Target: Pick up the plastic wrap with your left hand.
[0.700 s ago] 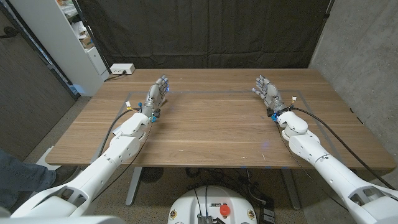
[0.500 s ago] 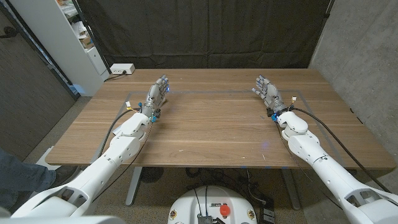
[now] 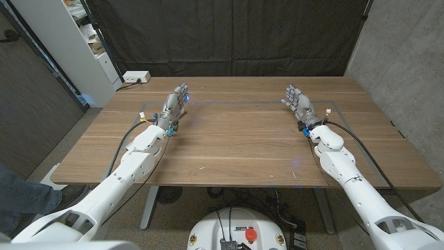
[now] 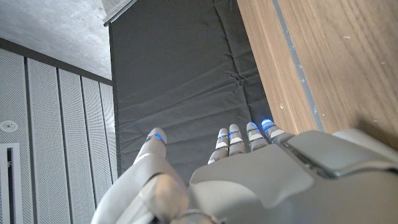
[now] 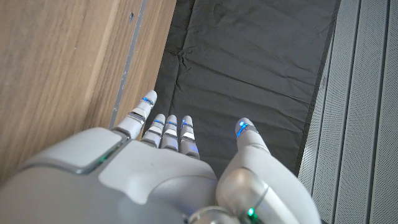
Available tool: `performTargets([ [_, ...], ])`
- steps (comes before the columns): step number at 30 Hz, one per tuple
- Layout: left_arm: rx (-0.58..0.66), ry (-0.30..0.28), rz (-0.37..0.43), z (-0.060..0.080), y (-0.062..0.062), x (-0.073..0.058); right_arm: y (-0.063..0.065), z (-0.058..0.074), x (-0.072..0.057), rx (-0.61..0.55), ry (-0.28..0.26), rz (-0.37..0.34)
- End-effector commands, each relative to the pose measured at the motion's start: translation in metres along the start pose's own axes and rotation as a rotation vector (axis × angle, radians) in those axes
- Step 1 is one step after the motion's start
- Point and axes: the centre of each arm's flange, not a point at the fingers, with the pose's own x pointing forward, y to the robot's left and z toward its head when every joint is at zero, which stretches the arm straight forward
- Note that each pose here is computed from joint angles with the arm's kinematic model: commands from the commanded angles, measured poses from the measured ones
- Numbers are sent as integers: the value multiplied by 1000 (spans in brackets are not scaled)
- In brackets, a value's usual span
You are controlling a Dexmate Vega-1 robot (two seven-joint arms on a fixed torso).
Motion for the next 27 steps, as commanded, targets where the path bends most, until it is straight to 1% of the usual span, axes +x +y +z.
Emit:
performTargets([
  [1,39,-2,-6,11,4,2,0,1,-1,0,-6,-4],
  [6,45,-2,-11,11,4,-1,1,3,0,-5,-12,0],
  [16,75,-13,-8,21,7,-7,0,6,-2,-12,-14,-5],
  [20,84,-8,-4,22,9,-10,0,6,-2,-11,-15,-6],
  [27,104,-10,6,26,12,-18,1,5,-3,-8,-13,-4],
])
